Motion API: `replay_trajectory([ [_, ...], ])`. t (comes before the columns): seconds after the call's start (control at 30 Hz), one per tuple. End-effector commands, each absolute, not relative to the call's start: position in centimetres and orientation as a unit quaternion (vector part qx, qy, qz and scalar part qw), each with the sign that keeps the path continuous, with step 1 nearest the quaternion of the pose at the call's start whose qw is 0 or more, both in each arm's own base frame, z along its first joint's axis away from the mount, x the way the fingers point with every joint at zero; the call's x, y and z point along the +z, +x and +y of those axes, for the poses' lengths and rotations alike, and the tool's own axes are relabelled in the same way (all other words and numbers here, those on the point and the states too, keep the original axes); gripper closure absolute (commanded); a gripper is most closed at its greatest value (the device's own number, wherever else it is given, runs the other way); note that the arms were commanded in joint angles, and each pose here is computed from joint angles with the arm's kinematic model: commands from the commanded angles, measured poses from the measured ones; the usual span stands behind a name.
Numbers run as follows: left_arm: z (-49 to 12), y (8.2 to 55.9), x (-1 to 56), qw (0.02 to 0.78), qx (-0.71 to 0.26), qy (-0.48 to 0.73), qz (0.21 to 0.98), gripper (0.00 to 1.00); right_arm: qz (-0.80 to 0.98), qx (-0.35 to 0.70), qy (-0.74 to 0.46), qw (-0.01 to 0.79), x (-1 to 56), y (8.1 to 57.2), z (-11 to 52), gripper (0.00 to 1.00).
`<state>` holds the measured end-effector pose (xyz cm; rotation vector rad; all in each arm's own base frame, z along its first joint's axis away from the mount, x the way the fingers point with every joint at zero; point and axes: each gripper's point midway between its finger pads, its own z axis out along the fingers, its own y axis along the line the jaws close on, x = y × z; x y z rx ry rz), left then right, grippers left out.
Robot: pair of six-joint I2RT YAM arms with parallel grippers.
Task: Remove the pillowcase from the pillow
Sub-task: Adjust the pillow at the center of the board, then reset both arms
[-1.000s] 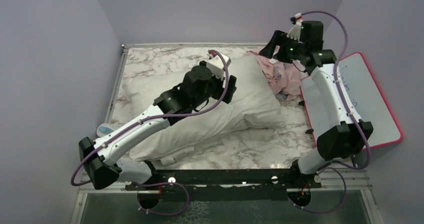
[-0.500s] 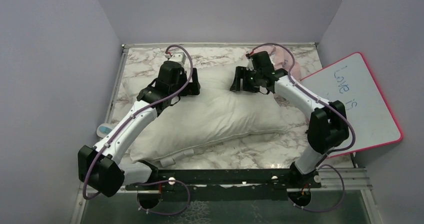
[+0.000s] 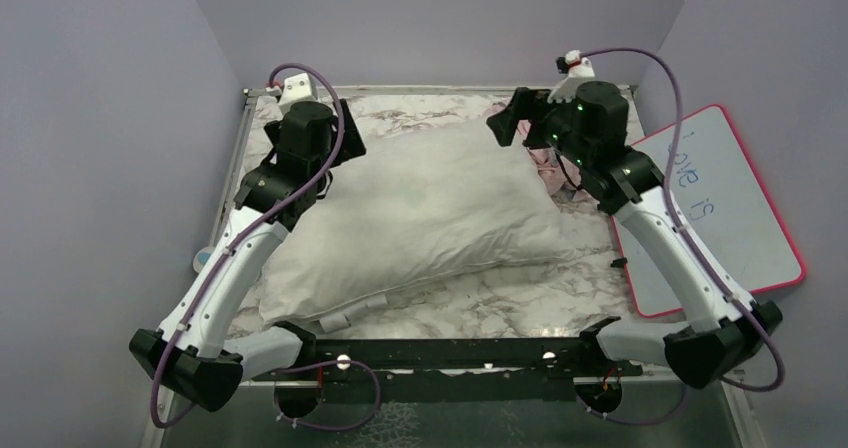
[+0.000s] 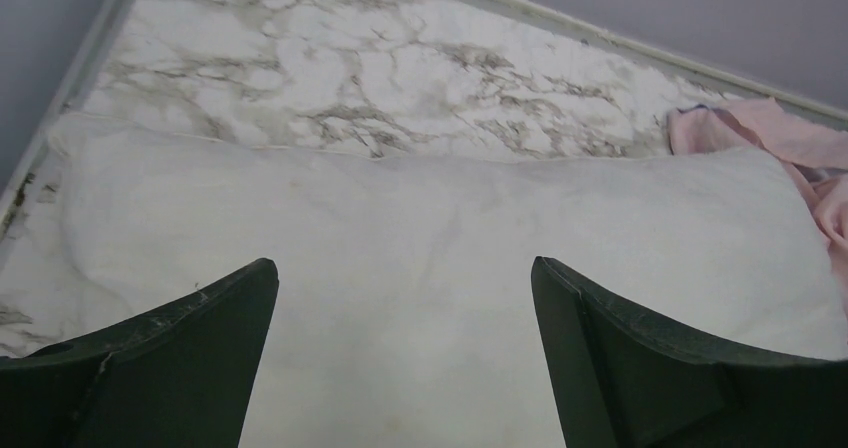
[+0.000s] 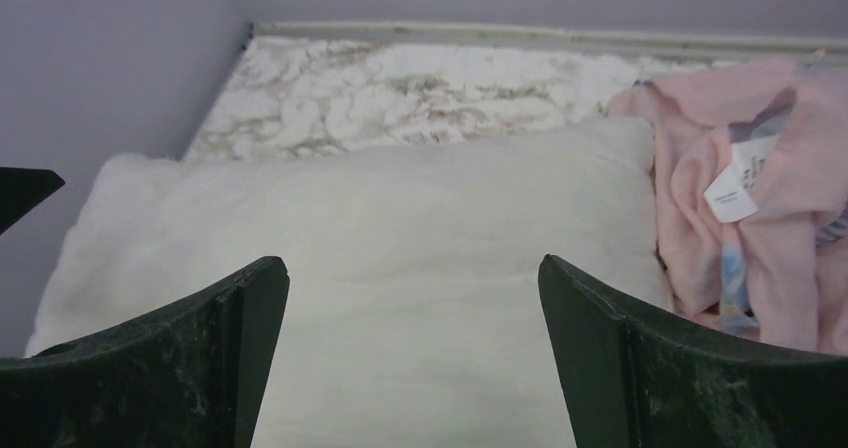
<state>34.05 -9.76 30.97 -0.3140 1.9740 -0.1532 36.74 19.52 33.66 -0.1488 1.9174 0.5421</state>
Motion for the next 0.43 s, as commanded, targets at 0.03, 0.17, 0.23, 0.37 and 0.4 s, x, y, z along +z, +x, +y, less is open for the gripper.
replay_trajectory([
  [0.03,-4.9,32.6,36.0,0.594,0.031,-0.157,0.788,0.01,0.733,0.2,-0.029,0.65,39.2,35.1,15.9,0.0],
  [0.17,-4.2,32.1,37.1,0.604,0.049,-0.152,0.78,0.01,0.711,0.183,-0.005,0.679,40.5,33.9,13.9,0.0],
  [0.23,-4.4,32.1,37.0,0.603,0.055,-0.14,0.783,0.01,0.713,0.175,-0.001,0.679,40.6,33.6,13.5,0.0],
  [0.37,-4.7,32.4,36.3,0.597,0.065,-0.125,0.79,0.01,0.731,0.159,0.005,0.664,39.6,33.6,13.0,0.0],
  [0.4,-4.8,32.4,36.2,0.595,0.067,-0.119,0.792,0.01,0.735,0.158,0.005,0.66,39.3,33.6,13.0,0.0],
])
